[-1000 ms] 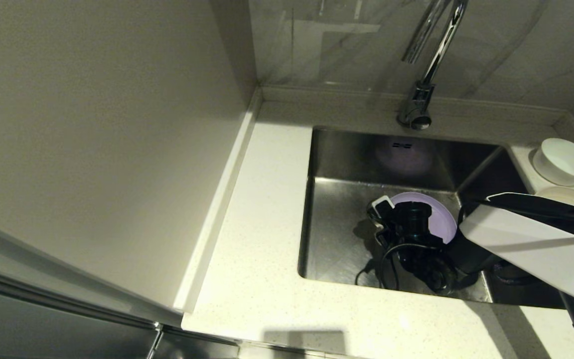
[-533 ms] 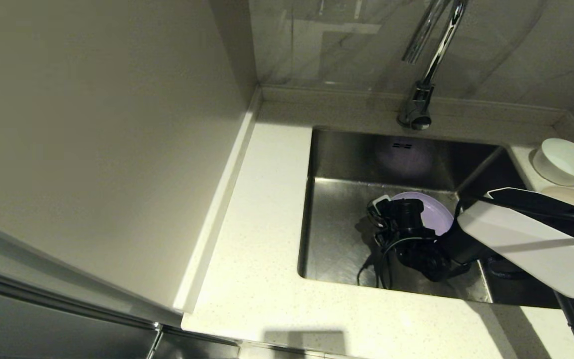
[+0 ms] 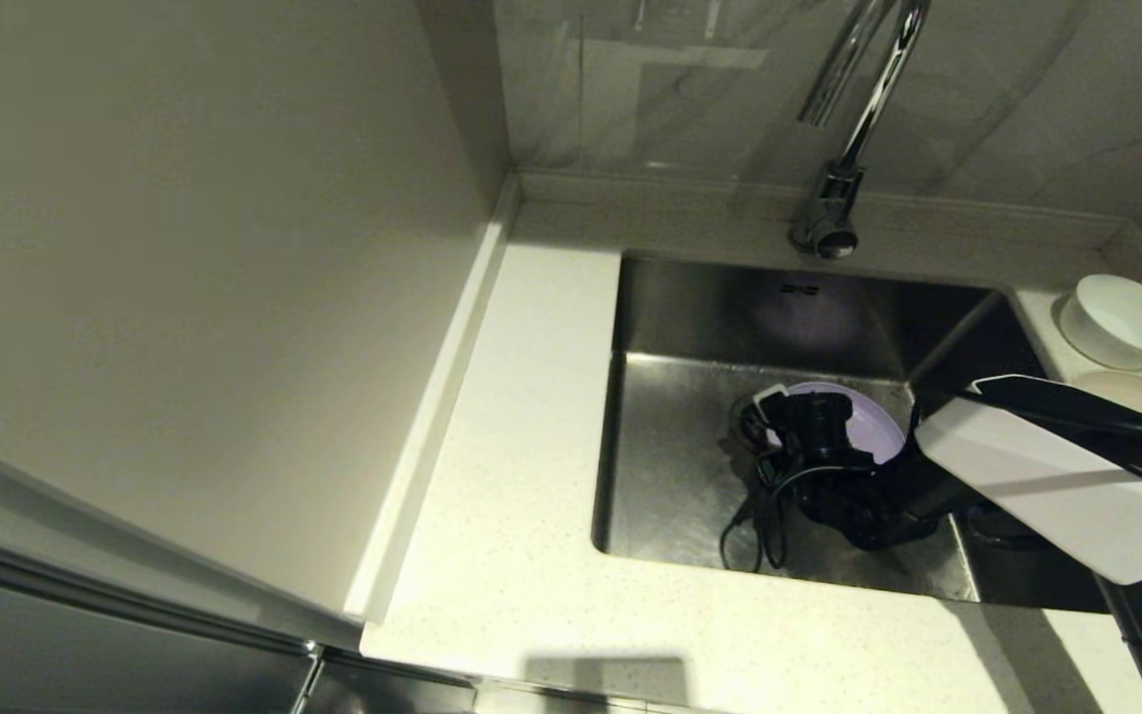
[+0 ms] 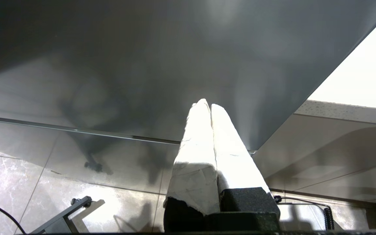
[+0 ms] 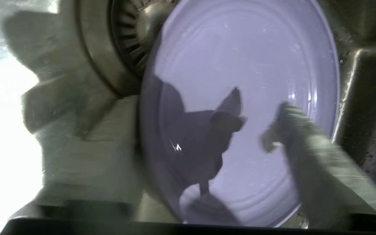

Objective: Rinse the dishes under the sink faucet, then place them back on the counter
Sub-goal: Put a plate back to the table from the sink

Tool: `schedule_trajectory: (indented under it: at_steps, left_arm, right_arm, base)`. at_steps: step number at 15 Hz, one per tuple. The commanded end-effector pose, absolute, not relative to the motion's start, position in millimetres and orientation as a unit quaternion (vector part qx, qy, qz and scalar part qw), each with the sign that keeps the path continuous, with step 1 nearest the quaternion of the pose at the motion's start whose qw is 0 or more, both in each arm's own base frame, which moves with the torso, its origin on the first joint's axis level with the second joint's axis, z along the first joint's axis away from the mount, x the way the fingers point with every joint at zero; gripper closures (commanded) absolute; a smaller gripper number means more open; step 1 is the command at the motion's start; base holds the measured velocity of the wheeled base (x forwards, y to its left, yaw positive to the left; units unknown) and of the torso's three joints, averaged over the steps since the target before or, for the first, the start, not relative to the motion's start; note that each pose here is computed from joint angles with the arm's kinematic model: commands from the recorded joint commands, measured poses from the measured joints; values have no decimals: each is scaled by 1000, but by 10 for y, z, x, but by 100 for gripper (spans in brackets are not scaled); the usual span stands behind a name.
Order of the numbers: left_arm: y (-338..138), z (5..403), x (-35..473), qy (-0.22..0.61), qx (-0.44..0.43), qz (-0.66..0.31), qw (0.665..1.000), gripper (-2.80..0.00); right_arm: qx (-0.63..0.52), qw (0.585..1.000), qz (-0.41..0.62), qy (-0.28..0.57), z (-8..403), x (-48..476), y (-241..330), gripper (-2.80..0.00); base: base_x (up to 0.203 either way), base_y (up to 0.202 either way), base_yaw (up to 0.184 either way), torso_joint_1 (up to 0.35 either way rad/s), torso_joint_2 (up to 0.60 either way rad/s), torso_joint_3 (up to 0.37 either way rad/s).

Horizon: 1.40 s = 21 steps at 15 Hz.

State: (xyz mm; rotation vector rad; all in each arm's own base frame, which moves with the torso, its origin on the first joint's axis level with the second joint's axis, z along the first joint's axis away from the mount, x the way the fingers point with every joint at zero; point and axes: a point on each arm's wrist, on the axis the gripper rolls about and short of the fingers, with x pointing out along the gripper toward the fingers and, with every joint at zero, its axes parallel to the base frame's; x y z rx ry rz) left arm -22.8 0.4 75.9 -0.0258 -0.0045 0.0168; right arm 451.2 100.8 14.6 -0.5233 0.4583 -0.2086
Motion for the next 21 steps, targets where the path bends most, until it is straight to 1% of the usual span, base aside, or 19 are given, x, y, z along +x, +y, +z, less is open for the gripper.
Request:
schedule_trajectory:
  at_steps: [1,6,11,17,18,21]
  left_arm:
    - [4,759,-230,-4,-12,8,1000,0]
    - [4,759,-230,-4,-13,8,1000,0]
    - [4,759,-230,-4,-13,8,1000,0]
    - [4,759,-230,-4,-13,8,1000,0]
    - [4,759,-231,-4,-13,8,1000,0]
    - [4,759,-230,-4,-13,8,1000,0]
  right_arm:
    - [-252,938,-110,212,250,4527,964,0]
    - [-240,945,-116,190,481,4504,952,0]
    - [-219,954,-122,164,842,4363,925,0]
    - [-251,945,-116,176,754,4387,931,0]
    - [-252,944,-116,179,723,4391,932,-280]
    - [-254,943,-112,186,657,4414,938,-280]
  base:
    - [0,0,0,0,0,0]
    - [0,0,0,0,0,0]
    - [0,0,0,0,0,0]
    - [0,0,0,0,0,0]
    - [0,0,0,0,0,0]
    - [0,0,0,0,0,0]
